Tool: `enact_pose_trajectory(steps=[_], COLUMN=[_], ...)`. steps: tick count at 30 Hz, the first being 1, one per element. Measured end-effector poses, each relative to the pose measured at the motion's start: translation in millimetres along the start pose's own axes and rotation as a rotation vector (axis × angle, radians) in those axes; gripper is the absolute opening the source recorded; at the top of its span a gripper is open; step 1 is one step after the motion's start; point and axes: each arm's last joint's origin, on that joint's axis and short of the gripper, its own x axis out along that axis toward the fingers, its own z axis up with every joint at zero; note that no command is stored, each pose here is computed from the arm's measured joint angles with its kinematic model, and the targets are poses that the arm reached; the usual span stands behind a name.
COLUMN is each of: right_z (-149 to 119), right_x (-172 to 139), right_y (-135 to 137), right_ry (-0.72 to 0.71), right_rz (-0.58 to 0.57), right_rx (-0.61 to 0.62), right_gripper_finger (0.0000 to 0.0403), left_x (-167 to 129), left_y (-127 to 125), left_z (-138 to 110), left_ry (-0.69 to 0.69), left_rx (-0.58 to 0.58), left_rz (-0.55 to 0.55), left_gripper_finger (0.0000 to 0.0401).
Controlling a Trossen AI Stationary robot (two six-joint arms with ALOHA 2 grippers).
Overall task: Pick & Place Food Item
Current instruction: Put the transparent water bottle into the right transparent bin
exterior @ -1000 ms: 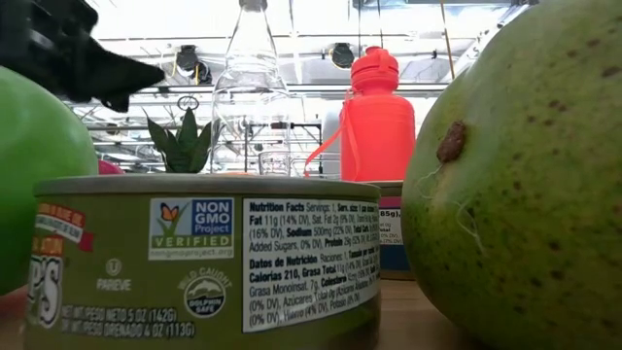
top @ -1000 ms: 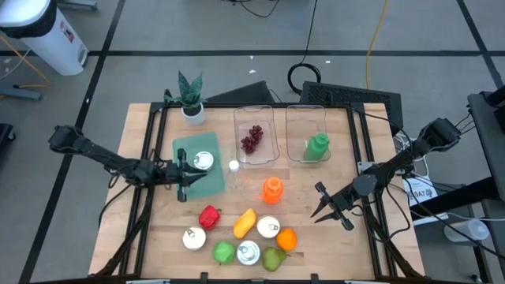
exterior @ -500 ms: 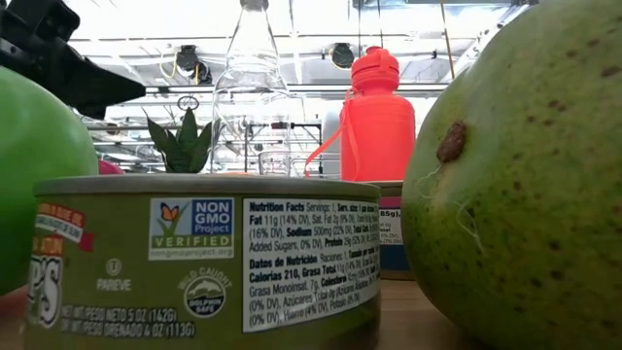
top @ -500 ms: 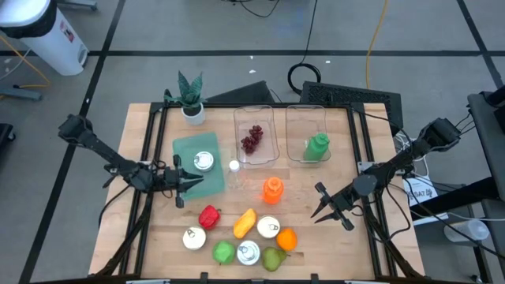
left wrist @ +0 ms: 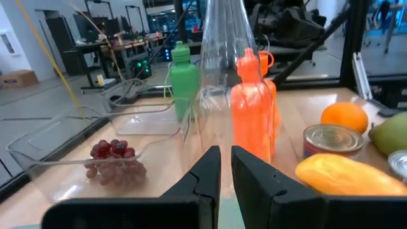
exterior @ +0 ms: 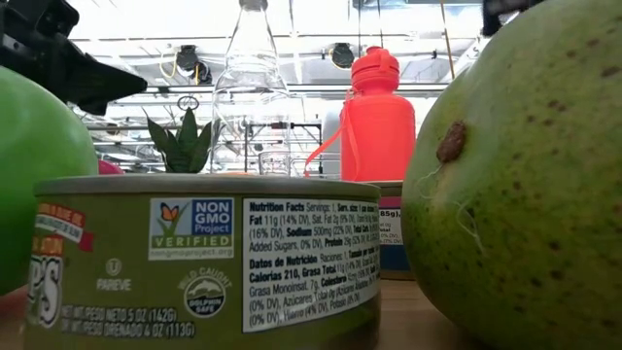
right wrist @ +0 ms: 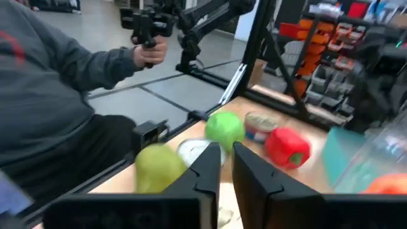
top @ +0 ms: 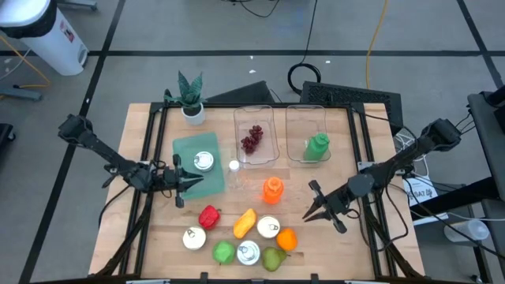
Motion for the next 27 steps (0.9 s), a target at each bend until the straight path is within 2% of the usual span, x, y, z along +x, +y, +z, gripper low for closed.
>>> enact_pose_trajectory(steps=[3,5,10,14,20,27], right_z=[13.8,13.8,3.3,-5.8,-12.8,-13.1], right_x=[3.8,4.0,3.5,1.2,-1.7,-1.8], right_y=[-5.3,-6.3,-5.1,-3.1,-1.8,-1.5], right_ry=[-0.023,-0.018,0.086,0.113,0.093,0.096], right_rz=[-0.010,0.016,0.041,0.045,0.041,0.041], right_rx=[-0.018,-0.017,0.036,0.058,0.068,0.097], right_gripper_finger=[0.0013,0.0007,0.0001,0.0001,0.0001,0.0002], left_x=[0.0,-0.1,0.3,5.3,28.5,68.2], left_y=[0.1,0.3,0.5,-3.1,-18.6,-26.3], left_z=[3.1,5.6,11.3,31.5,68.5,109.0], left_ry=[-0.026,-0.047,-0.089,-0.131,-0.100,-0.044], left_rx=[-0.083,-0.110,-0.076,-0.060,0.028,0.067], left_rz=[0.000,0.000,0.007,0.013,0.035,0.117], left_gripper_finger=[0.0049,0.0049,0.0049,0.0067,0.0159,0.0327])
